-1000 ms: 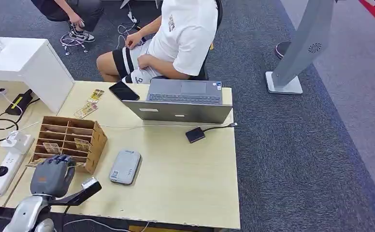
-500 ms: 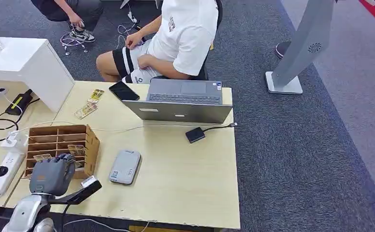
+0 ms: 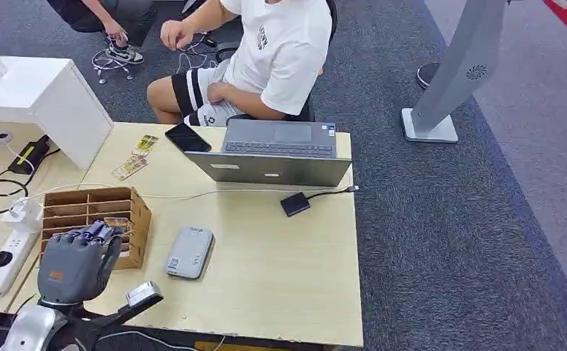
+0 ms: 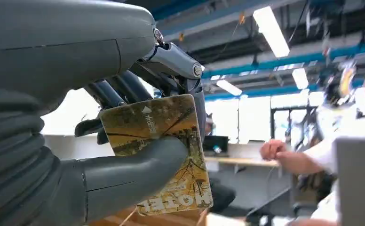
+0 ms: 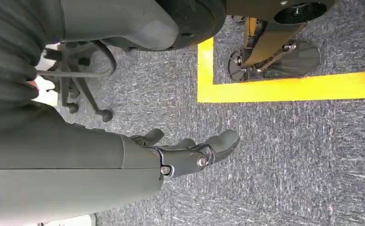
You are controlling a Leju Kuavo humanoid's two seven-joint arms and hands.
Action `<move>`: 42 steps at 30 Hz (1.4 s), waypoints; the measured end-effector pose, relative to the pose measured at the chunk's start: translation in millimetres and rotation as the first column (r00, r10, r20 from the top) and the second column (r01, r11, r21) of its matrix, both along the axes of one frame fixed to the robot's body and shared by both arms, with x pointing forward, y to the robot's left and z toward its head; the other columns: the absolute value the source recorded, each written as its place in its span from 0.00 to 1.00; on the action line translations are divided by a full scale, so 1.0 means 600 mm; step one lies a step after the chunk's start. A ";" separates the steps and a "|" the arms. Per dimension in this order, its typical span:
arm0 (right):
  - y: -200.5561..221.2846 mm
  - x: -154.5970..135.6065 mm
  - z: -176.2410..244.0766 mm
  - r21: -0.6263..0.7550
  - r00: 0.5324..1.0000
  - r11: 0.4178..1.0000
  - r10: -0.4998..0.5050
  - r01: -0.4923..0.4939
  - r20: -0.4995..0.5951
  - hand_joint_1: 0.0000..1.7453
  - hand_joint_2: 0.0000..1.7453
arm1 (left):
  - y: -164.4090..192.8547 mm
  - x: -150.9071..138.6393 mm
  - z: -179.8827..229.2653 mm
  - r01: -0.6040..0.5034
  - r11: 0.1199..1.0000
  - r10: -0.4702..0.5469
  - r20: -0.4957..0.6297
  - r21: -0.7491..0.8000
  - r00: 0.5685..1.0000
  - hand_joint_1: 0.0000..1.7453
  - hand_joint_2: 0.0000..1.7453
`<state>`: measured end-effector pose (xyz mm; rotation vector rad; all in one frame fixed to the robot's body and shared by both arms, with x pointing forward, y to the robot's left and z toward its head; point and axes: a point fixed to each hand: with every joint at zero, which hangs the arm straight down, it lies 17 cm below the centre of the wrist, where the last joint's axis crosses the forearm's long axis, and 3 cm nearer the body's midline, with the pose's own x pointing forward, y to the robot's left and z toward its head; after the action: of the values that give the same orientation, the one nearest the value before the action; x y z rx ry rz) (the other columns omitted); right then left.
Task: Pass the card to the sensor for recognition and then transmit it.
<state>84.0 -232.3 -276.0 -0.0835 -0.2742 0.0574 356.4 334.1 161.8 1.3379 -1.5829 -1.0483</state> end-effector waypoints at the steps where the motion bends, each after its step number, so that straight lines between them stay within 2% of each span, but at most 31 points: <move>1: 0.000 0.000 0.000 0.000 1.000 1.000 0.000 0.000 0.000 0.00 1.00 | -0.010 -0.001 0.014 0.016 1.000 -0.016 0.025 -0.004 1.000 1.00 1.00; 13: 0.001 -0.002 0.000 0.001 1.000 1.000 0.003 -0.003 0.000 0.00 1.00 | -0.041 -0.002 0.056 0.070 0.997 -0.069 0.086 -0.015 0.994 1.00 1.00; 15: 0.002 -0.002 0.000 0.001 1.000 1.000 0.019 -0.019 0.000 0.00 1.00 | -0.033 0.024 0.076 0.056 0.998 -0.053 0.114 -0.026 0.992 1.00 1.00; 20: 0.010 0.011 0.002 0.005 0.997 0.997 0.081 -0.081 0.012 0.00 1.00 | 0.013 0.132 0.119 -0.014 0.999 0.006 0.191 0.042 0.982 1.00 1.00; 23: 0.012 0.014 0.003 0.005 0.995 0.995 0.104 -0.104 0.008 0.00 1.00 | 0.055 0.211 0.136 -0.076 0.994 0.059 0.192 0.082 0.980 1.00 1.00; 27: 0.013 0.015 0.003 0.002 0.993 0.993 0.118 -0.118 0.003 0.00 1.00 | 0.079 0.280 0.158 -0.115 0.988 0.095 0.178 0.103 0.979 1.00 1.00; 32: 0.012 0.016 0.003 -0.007 0.993 0.993 0.122 -0.122 0.004 0.00 1.00 | 0.090 0.322 0.166 -0.138 0.985 0.121 0.154 0.102 0.981 1.00 1.00; 40: 0.013 0.017 0.003 -0.009 0.991 0.991 0.130 -0.130 0.006 0.00 1.00 | 0.106 0.334 0.144 -0.155 0.984 0.145 0.112 0.089 0.983 1.00 1.00; 41: 0.013 0.017 0.003 -0.009 0.991 0.991 0.131 -0.131 0.006 0.00 1.00 | 0.107 0.335 0.141 -0.156 0.984 0.146 0.108 0.087 0.983 0.01 1.00; 42: 0.013 0.017 0.003 -0.009 0.991 0.991 0.131 -0.131 0.006 0.00 1.00 | 0.110 0.334 0.140 -0.158 0.984 0.148 0.108 0.082 0.983 0.00 1.00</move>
<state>94.4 -224.6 -274.2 -0.0743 -0.2858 0.1891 557.0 400.0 245.9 1.5700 -1.4933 -0.9808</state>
